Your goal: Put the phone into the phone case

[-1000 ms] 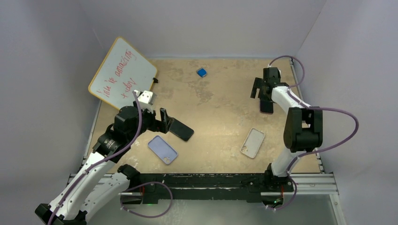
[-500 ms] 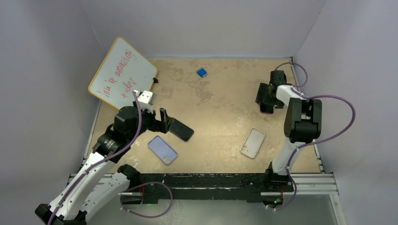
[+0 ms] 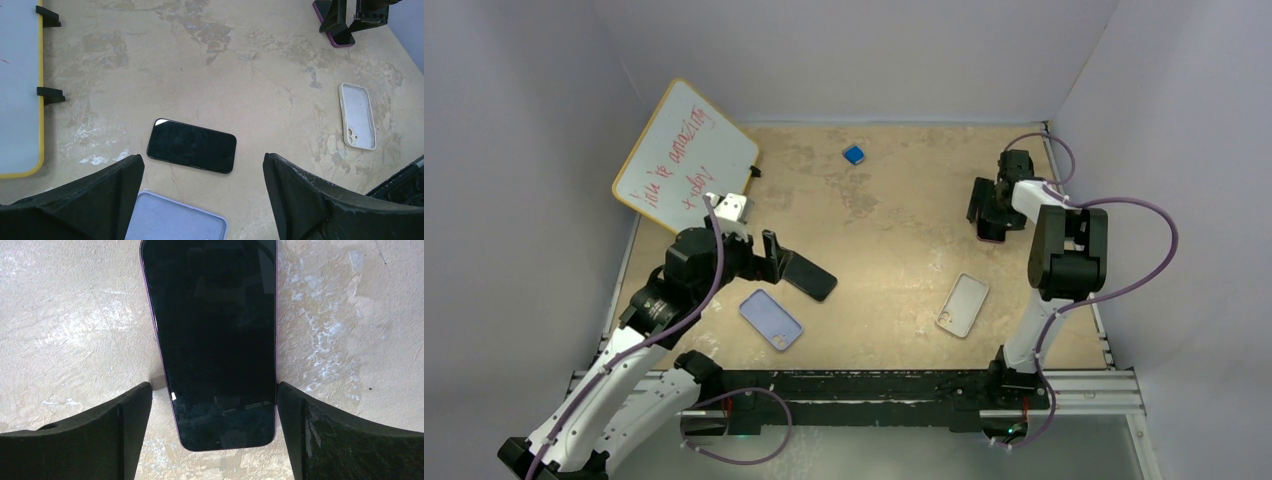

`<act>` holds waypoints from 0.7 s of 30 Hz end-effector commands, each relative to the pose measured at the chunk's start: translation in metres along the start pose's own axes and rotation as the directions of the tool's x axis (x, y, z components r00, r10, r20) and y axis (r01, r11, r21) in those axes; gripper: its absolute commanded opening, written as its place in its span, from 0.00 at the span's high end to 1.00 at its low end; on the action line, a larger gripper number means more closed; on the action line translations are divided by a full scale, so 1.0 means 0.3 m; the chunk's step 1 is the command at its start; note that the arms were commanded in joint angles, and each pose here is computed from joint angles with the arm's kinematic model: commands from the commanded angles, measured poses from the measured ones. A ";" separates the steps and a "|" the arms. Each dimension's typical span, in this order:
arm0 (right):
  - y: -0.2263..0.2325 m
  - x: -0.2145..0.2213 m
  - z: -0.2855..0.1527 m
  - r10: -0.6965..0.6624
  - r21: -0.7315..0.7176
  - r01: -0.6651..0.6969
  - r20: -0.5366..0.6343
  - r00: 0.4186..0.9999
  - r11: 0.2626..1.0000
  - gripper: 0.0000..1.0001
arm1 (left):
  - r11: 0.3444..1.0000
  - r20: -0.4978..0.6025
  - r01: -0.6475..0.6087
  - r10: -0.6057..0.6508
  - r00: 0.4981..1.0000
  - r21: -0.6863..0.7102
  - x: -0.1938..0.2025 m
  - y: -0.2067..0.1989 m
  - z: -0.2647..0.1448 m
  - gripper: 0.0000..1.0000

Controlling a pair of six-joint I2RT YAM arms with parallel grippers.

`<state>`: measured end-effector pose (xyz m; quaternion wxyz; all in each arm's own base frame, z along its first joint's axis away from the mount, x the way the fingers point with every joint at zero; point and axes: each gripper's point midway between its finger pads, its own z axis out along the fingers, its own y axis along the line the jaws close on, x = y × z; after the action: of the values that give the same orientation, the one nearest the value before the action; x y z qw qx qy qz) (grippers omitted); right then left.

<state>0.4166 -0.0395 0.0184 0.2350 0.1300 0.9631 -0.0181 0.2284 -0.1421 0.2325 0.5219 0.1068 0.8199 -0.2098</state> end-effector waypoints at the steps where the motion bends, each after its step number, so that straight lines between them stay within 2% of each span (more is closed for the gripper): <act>1: 0.046 -0.025 -0.019 -0.015 -0.077 0.016 0.016 1.000 0.997 0.09 | 1.000 0.031 -0.011 0.011 0.999 -0.003 -0.021 0.002 -0.004 0.07; 6: 0.009 -0.050 -0.013 0.023 -0.005 -0.023 0.038 0.999 1.000 0.12 | 1.000 0.033 -0.011 0.011 0.999 -0.002 -0.021 0.001 -0.005 0.07; 15: -0.015 -0.043 0.017 0.051 0.042 -0.053 0.048 0.998 0.998 0.17 | 1.000 0.030 -0.008 0.008 1.000 -0.006 -0.018 0.004 -0.004 0.07; 19: -0.005 -0.028 0.023 0.055 0.040 -0.057 0.029 0.998 0.998 0.25 | 0.999 0.017 0.022 -0.021 1.000 -0.050 -0.005 0.027 0.004 0.07; 21: 0.007 -0.023 0.014 0.055 0.036 -0.056 0.028 0.998 0.998 0.30 | 0.988 0.000 0.086 -0.087 0.996 -0.127 0.016 0.064 0.011 0.07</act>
<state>0.4229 -0.0441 0.0189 0.2477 0.1526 0.9563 -0.0280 0.2300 -0.1385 0.2323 0.5241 0.0962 0.8215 -0.2029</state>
